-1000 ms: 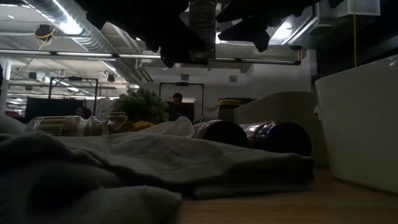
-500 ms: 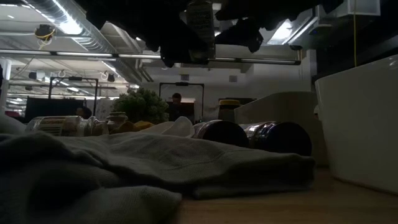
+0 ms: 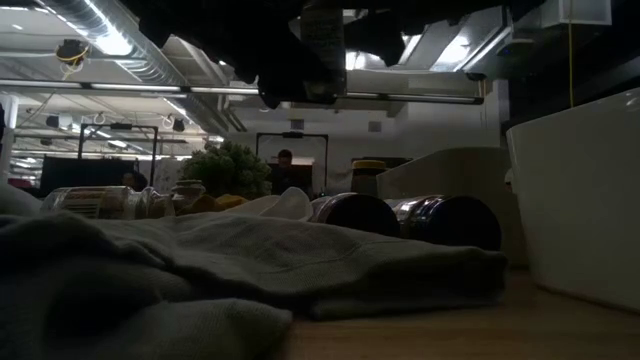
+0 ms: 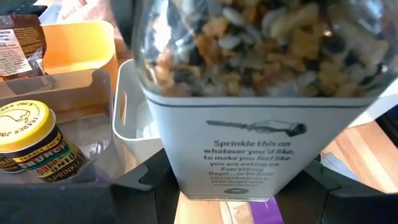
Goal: Sort spices by type
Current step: Put the white seasoning bottle into the gray bin
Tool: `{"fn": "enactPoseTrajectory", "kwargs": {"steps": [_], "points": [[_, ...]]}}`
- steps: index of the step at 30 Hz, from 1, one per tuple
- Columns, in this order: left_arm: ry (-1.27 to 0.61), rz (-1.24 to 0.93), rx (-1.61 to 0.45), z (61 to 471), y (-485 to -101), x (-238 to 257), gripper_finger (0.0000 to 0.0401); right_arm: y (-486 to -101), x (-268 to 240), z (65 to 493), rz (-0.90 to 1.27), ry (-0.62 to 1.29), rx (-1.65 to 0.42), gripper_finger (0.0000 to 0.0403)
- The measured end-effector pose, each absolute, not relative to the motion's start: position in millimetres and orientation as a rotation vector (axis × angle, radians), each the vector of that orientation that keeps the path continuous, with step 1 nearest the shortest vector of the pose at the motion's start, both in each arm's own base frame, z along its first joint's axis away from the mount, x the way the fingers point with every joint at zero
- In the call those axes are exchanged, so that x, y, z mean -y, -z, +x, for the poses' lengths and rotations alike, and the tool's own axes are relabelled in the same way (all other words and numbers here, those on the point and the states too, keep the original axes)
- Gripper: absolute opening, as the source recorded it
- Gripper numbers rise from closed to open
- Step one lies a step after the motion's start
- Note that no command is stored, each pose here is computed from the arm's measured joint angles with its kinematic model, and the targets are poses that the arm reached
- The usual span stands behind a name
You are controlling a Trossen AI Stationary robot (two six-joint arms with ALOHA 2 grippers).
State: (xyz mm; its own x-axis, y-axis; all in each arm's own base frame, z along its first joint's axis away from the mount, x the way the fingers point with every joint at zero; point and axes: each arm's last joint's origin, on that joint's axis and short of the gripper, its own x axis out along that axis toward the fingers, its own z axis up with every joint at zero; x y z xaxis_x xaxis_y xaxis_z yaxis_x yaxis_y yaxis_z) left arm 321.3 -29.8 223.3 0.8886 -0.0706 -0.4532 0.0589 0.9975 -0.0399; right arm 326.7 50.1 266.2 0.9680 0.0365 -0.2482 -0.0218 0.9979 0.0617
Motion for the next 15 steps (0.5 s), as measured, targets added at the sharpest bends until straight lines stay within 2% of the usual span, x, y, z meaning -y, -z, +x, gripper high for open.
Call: {"fn": "enactPoseTrajectory", "kwargs": {"steps": [4,10,15], "points": [[0.07,-0.023,-0.473,321.2,-223.1,29.9,0.0194,-257.8,-51.4,333.3,0.042,-0.04,-0.254,0.0274],[0.064,-0.028,-0.482,320.8,-222.3,30.0,0.0194,-257.7,-51.9,333.8,0.02,-0.061,-0.25,0.0201],[0.063,-0.042,-0.483,320.7,-222.4,31.5,0.0194,-257.9,-51.8,332.7,0.02,-0.065,-0.26,0.0201]]}}
